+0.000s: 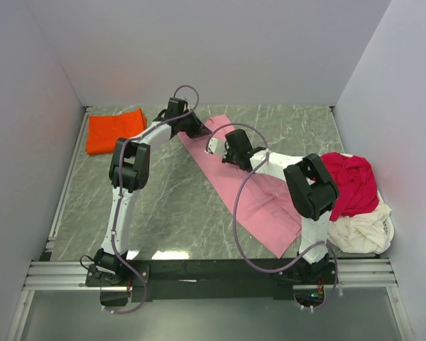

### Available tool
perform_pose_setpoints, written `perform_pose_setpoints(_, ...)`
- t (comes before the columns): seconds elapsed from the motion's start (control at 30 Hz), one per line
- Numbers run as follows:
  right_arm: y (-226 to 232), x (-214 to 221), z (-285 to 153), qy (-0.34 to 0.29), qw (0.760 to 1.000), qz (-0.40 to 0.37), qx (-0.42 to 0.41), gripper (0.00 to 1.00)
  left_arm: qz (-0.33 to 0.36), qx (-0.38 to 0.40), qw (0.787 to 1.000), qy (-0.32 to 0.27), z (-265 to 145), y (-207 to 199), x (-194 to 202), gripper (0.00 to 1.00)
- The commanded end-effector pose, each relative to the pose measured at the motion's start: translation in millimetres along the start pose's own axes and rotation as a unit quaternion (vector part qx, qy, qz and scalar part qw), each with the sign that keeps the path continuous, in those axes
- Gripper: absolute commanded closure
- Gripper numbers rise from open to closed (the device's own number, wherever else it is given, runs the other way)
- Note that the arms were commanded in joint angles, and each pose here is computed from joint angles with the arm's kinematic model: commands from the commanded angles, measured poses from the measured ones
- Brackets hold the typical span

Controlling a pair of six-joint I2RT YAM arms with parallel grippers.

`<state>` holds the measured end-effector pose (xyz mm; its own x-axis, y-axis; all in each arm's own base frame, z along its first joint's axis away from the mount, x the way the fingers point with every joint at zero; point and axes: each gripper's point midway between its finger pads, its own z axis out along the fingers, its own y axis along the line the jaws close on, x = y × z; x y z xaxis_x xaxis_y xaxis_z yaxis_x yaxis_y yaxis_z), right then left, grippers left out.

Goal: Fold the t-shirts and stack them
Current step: Fold the tshirt

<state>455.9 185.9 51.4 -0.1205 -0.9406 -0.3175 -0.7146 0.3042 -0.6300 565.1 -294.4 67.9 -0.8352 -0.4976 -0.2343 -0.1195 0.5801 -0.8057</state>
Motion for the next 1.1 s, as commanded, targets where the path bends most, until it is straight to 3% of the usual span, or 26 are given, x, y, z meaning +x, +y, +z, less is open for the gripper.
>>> perform_pose_setpoints(0.0, -3.7, 1.8, -27.6, 0.005, 1.000, 0.005, -0.003, 0.87, 0.022, -0.001, 0.999, -0.045, -7.7, 5.3, -35.3, 0.99)
perform_pose_setpoints(0.13, 0.8, -20.1, -48.4, -0.038, 0.996, 0.054, -0.055, 0.76, 0.025, 0.008, 0.998, -0.049, -19.7, 2.7, -37.0, 0.86)
perform_pose_setpoints(0.3, -20.3, -41.2, -89.7, -0.126, 0.974, 0.130, -0.134, 0.74, 0.081, 0.039, 0.991, -0.095, -66.9, -37.7, -62.8, 0.60)
perform_pose_setpoints(0.33, -24.6, -40.7, -99.2, -0.131, 0.970, 0.137, -0.150, 0.74, 0.101, 0.038, 0.989, -0.100, -73.4, -41.0, -64.1, 0.49)
perform_pose_setpoints(0.43, -36.3, -29.2, -115.8, -0.161, 0.953, 0.166, -0.194, 0.72, 0.142, 0.040, 0.983, -0.114, -97.1, -59.3, -68.4, 0.40)
perform_pose_setpoints(0.6, -24.1, -11.1, -124.3, -0.170, 0.938, 0.178, -0.245, 0.72, 0.175, 0.038, 0.976, -0.123, -123.0, -68.8, -63.6, 0.40)
perform_pose_setpoints(0.8, 26.5, 8.4, -133.9, -0.161, 0.915, 0.175, -0.325, 0.72, 0.176, 0.003, 0.978, -0.111, -134.7, -39.0, -39.0, 0.45)
perform_pose_setpoints(0.97, 17.6, 20.1, -123.7, -0.146, 0.927, 0.200, -0.283, 0.71, 0.172, -0.019, 0.980, -0.103, -139.9, -14.8, -20.5, 0.48)
perform_pose_setpoints(1.07, 13.7, 15.9, -101.7, -0.134, 0.919, 0.225, -0.295, 0.71, 0.169, -0.012, 0.981, -0.090, -134.6, -7.2, -11.9, 0.48)
